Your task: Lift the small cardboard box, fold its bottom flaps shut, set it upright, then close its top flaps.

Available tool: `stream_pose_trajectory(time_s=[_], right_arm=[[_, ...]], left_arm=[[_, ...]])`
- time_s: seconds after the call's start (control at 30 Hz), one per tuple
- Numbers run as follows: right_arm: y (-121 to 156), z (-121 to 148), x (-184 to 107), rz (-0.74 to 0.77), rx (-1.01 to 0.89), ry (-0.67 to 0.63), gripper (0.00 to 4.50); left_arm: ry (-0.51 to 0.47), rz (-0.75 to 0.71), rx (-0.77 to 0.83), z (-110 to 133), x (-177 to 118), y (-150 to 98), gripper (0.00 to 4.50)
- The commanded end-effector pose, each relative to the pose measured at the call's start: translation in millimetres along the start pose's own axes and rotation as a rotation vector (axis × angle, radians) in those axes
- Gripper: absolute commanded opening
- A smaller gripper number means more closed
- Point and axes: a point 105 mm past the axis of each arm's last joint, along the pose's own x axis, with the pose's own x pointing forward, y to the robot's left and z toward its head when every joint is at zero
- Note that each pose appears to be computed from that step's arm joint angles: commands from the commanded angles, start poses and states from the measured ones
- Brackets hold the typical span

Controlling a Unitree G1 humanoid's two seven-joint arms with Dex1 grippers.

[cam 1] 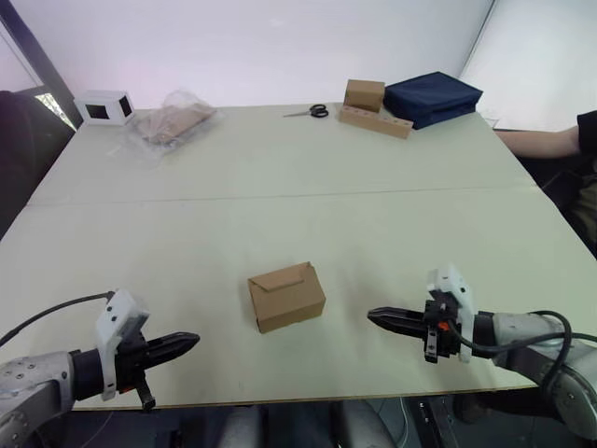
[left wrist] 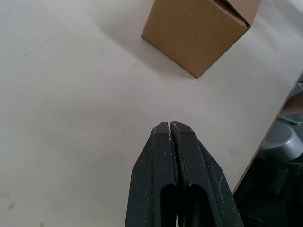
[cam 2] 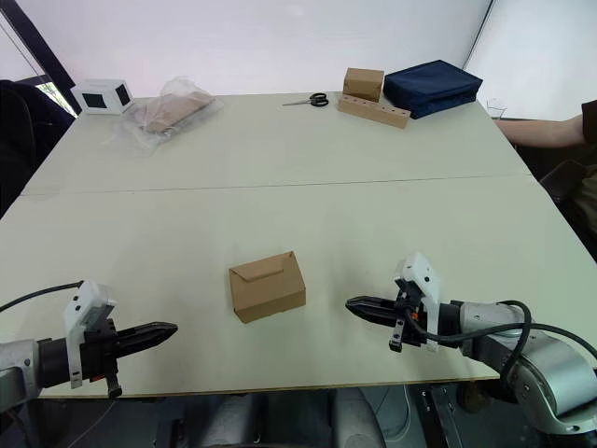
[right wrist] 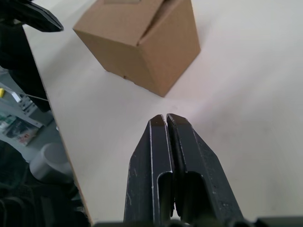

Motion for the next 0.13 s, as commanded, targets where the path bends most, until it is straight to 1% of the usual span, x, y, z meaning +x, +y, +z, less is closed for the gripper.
stream_pose_trajectory(time_s=[0.03, 0.13], right_arm=[[0.0, -5.4, -1.3, 0.013, -0.026, 0.009, 0.04], [-1.9, -10.8, -3.1, 0.013, -0.030, 0.014, 0.04]], left_arm=[[-0.028, 0.019, 0.009, 2.6, -2.0, 1.4, 0.00], [-0.032, 0.021, -0.001, 0.1, -1.6, 1.4, 0.00]])
